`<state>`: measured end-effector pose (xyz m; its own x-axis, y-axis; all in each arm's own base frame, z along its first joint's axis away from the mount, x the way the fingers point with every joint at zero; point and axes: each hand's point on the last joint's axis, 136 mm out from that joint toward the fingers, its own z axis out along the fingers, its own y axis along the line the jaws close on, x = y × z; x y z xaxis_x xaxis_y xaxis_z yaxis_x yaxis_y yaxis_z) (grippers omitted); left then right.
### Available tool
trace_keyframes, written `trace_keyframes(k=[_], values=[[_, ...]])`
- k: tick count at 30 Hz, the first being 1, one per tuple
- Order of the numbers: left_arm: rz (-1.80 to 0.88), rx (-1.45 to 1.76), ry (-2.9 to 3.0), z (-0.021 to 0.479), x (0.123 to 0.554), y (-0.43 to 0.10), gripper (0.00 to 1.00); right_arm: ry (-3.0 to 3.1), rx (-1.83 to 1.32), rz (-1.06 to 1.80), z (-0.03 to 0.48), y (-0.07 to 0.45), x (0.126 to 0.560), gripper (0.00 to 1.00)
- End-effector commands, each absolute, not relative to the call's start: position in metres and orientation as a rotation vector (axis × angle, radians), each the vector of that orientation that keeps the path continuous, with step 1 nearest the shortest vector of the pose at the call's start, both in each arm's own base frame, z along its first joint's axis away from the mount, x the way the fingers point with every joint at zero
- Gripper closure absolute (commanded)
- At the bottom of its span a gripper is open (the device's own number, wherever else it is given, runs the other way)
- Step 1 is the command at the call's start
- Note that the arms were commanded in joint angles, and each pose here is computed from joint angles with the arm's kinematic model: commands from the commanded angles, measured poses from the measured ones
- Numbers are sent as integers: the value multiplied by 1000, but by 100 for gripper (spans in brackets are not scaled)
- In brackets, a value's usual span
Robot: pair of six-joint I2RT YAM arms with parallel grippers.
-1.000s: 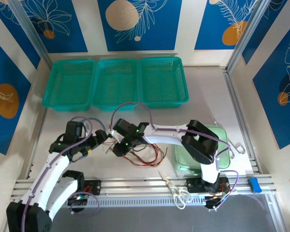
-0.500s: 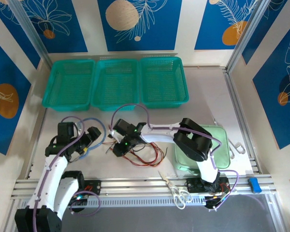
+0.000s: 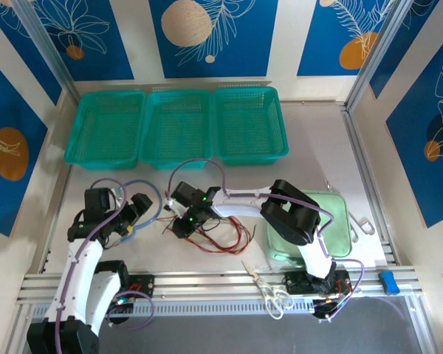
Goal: Untangle the cables
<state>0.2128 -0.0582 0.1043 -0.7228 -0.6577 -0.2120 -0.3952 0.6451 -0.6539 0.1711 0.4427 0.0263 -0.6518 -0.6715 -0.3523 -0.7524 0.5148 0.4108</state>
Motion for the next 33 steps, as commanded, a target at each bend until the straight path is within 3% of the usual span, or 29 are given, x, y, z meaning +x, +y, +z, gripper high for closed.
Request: trace_keyframes(k=[1, 8, 14, 20, 24, 33], values=[[-823, -794, 2426, 119, 212, -58, 7, 2615, -1251, 775, 19, 444, 168, 79], [-759, -740, 2426, 142, 209, -53, 7, 2577, -1229, 747, 12, 446, 168, 87], [-733, -699, 2396, 166, 205, -51, 7, 2492, -1159, 818, 47, 450, 174, 98], [-785, -666, 2377, 182, 207, -57, 8, 2430, -1080, 926, 87, 441, 183, 100], [-826, -659, 2356, 190, 209, -61, 9, 2405, -1052, 1013, 105, 435, 184, 95], [-866, -655, 2370, 188, 206, -66, 10, 2487, -1026, 878, 81, 428, 191, 99]])
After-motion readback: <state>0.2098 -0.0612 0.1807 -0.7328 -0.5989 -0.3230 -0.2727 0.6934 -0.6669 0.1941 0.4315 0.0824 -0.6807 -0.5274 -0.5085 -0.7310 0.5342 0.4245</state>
